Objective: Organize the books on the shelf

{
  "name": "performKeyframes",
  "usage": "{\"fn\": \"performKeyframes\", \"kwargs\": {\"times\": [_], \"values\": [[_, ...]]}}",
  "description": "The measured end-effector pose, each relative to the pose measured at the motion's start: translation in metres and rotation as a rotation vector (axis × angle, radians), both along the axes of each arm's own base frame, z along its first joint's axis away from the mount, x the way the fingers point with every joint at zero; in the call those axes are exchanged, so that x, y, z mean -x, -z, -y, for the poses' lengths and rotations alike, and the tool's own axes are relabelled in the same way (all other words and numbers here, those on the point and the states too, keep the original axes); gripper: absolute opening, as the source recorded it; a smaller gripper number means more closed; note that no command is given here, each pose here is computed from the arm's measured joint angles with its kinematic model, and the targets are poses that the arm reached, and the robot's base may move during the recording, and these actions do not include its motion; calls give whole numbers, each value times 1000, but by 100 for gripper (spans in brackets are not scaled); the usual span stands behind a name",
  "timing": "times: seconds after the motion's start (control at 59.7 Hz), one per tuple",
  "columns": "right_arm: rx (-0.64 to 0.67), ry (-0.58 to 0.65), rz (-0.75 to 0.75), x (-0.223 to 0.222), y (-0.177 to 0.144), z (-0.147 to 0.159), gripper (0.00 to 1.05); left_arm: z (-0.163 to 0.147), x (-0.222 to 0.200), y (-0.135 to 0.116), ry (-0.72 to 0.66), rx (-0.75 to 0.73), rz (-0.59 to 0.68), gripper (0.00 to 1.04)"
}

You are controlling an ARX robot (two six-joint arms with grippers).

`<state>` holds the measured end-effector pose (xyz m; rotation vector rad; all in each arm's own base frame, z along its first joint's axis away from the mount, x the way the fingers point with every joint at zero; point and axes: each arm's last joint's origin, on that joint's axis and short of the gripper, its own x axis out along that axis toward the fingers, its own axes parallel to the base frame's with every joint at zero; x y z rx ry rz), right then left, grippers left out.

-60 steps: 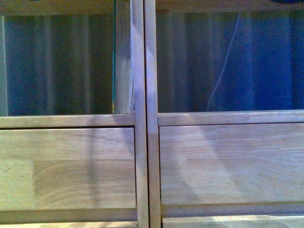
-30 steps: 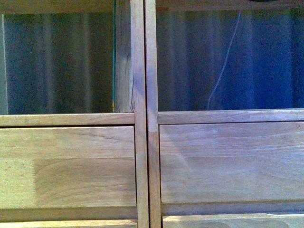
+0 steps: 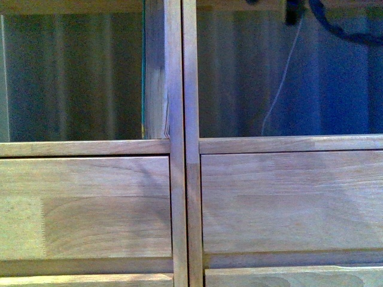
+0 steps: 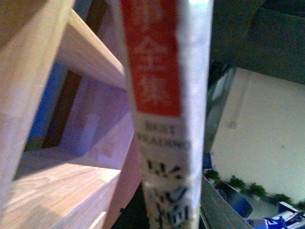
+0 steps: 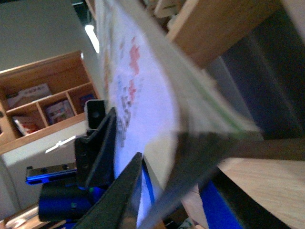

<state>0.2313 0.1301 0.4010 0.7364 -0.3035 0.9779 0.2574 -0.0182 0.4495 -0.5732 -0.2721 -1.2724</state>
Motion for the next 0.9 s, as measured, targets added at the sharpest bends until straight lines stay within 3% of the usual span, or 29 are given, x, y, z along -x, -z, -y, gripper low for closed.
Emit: {"fn": "performKeyframes", "kwargs": {"times": [0.168,0.318,0.402,0.503,0.754,0.905], "values": [[5,116,-23,-1,10,39,76,-3,-23,5,-198,-13,-92,7],[26,226,-10,15,10,83,98,-8,-51,26,-495,-169,-87,7],[58,283,5,26,14,100,97,-11,-70,29,-663,-256,-83,7],[187,418,19,49,27,119,98,-15,-102,31,-807,-375,-19,7],[562,753,84,83,72,128,98,0,-147,24,-931,-499,87,7],[720,859,186,93,90,126,98,19,-170,33,-963,-581,138,7]]}}
